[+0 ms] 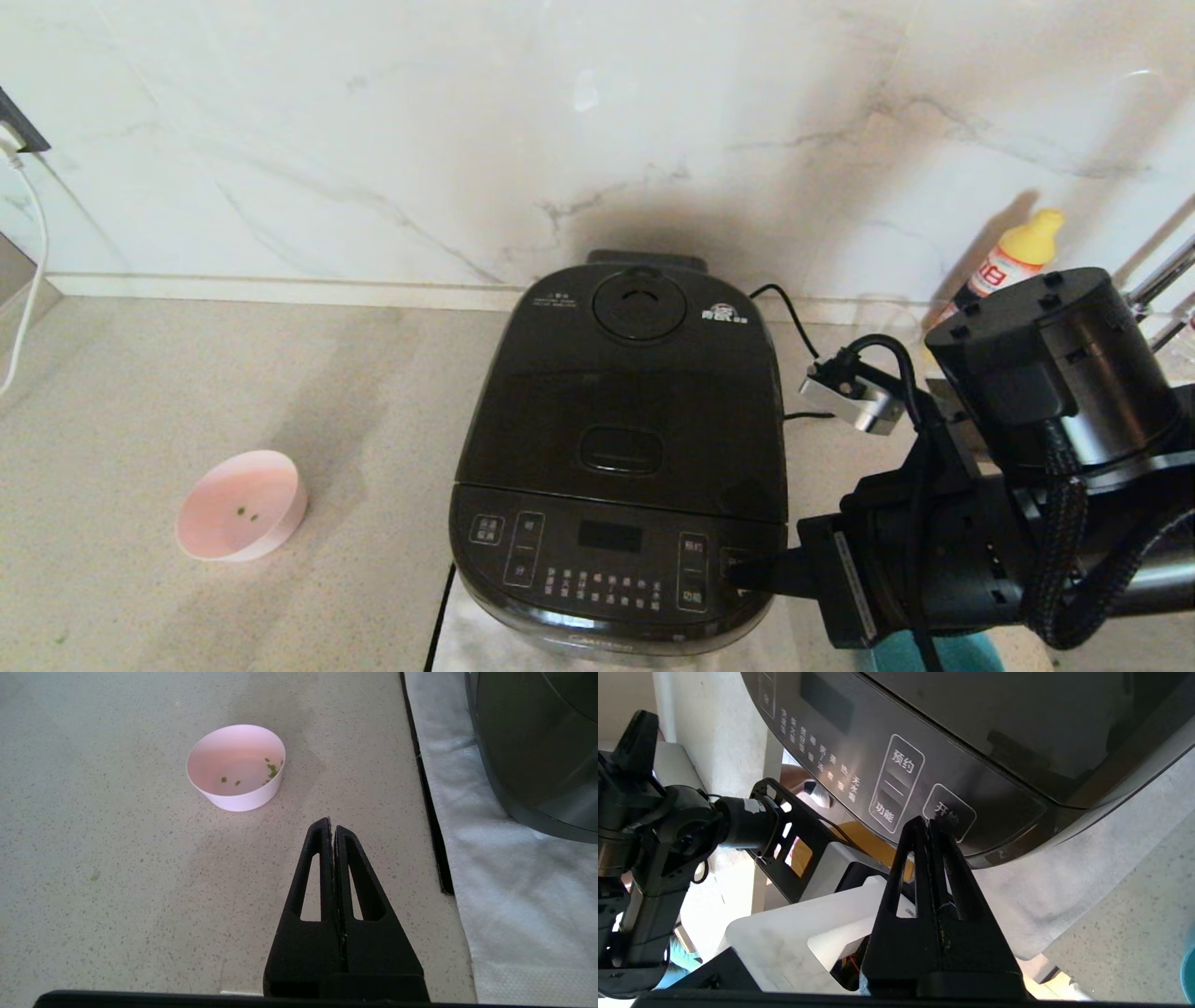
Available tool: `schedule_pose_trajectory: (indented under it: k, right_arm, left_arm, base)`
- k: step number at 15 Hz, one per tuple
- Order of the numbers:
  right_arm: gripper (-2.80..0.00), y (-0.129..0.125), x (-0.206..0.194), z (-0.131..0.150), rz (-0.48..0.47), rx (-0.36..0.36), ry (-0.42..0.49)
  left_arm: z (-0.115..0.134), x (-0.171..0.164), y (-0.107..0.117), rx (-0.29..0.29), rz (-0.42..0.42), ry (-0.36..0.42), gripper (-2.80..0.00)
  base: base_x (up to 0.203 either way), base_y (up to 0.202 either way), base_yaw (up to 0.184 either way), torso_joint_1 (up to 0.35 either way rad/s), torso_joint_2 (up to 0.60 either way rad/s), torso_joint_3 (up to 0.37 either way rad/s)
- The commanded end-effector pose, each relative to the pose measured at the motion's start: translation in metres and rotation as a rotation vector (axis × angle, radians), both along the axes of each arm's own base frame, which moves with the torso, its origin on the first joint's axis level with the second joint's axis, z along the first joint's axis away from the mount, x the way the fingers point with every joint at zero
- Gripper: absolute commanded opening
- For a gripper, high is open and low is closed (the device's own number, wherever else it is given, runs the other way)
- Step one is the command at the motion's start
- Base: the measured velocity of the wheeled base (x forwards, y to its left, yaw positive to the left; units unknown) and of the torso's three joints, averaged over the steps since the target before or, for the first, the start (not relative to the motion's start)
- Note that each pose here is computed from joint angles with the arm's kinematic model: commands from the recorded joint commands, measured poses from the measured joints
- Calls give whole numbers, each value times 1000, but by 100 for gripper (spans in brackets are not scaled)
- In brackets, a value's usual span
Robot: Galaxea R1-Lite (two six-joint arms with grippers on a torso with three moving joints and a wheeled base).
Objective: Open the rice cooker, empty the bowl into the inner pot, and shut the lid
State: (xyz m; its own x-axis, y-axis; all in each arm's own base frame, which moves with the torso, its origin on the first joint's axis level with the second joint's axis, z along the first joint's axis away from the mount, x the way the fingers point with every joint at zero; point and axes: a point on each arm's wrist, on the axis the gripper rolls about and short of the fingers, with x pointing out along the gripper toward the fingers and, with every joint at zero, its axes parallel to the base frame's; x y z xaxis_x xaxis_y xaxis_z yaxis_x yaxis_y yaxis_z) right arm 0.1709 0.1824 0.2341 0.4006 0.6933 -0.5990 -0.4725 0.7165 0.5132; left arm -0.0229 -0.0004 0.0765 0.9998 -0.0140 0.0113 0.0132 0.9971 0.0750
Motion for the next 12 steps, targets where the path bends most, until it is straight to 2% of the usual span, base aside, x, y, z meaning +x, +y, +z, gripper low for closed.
schedule_pose_trajectory:
  k: [1, 12]
  right_arm:
    - [-280, 1, 0, 1, -1, 4, 0]
    - [-280, 0, 5, -4, -15, -9, 12]
  left_arm:
    - [-2, 1, 0, 0, 0, 10, -280]
    - [-2, 1, 0, 0, 0, 10, -280]
  base:
    - [0, 0, 0, 0, 0, 0]
    - [0, 0, 0, 0, 0, 0]
